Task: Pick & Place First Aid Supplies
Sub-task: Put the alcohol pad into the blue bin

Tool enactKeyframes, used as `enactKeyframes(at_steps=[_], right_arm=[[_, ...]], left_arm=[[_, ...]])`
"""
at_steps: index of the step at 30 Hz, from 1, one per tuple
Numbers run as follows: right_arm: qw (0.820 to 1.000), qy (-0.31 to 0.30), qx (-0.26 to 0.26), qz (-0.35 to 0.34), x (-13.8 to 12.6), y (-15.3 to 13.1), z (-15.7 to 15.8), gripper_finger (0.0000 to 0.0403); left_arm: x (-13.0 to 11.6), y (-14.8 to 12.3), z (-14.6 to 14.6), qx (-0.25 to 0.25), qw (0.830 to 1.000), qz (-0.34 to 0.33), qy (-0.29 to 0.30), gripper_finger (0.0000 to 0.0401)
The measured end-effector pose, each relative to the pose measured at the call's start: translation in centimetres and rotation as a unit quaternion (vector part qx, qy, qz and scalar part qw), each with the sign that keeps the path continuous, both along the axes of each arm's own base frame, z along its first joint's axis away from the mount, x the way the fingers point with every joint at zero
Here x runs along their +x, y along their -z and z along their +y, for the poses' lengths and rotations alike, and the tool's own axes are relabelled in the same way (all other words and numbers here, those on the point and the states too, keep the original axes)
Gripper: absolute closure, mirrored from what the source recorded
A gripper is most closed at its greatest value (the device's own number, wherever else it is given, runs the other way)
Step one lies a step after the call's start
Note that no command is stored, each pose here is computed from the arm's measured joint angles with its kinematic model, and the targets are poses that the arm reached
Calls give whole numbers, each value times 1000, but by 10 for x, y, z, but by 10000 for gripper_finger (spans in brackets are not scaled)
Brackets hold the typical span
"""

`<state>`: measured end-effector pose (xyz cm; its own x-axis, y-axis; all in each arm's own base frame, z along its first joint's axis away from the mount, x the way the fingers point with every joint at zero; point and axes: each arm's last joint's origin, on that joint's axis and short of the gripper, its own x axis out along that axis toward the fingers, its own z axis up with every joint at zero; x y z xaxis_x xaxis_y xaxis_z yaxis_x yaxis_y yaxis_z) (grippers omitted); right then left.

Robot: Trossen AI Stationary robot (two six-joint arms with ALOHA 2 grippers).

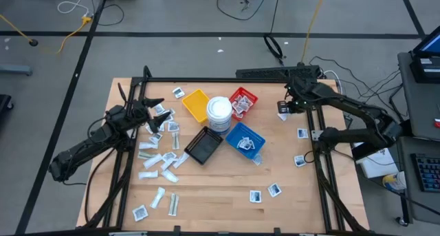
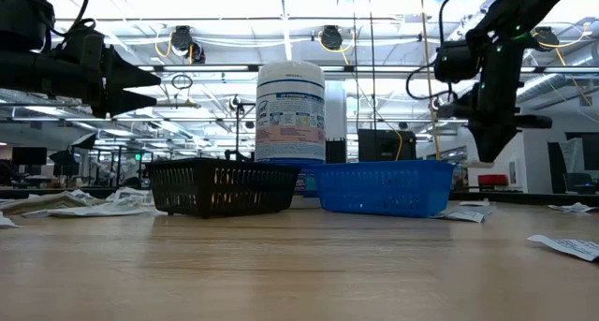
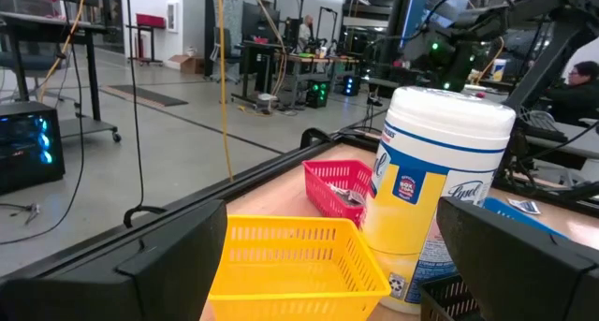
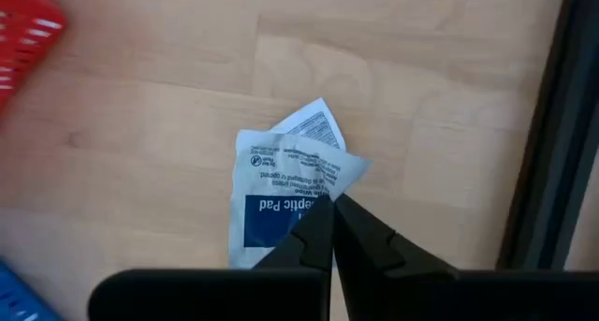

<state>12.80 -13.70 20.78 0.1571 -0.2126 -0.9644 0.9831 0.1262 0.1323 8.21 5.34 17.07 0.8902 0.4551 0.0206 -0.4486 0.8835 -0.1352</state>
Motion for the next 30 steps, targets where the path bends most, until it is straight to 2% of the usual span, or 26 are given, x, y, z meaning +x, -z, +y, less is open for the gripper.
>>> enactKeyframes(at_steps=[3,7,15,21,30], right_arm=[[1000,-3,-14,3,-4,-7,4,403],[1000,-25,-5,6,-4,-8,9,403],[992,-124,10,15,26,-5,25,403],[977,-215,8,16,54,-10,49,403],[947,-319,12,14,86,-14,98,403]], left_arm=[[0,0,0,0,1000,0,0,9],[0,0,0,0,1000,0,0,9],[0,0,0,0,1000,0,0,9],[0,0,0,0,1000,0,0,9],[0,0,0,0,1000,0,0,9]])
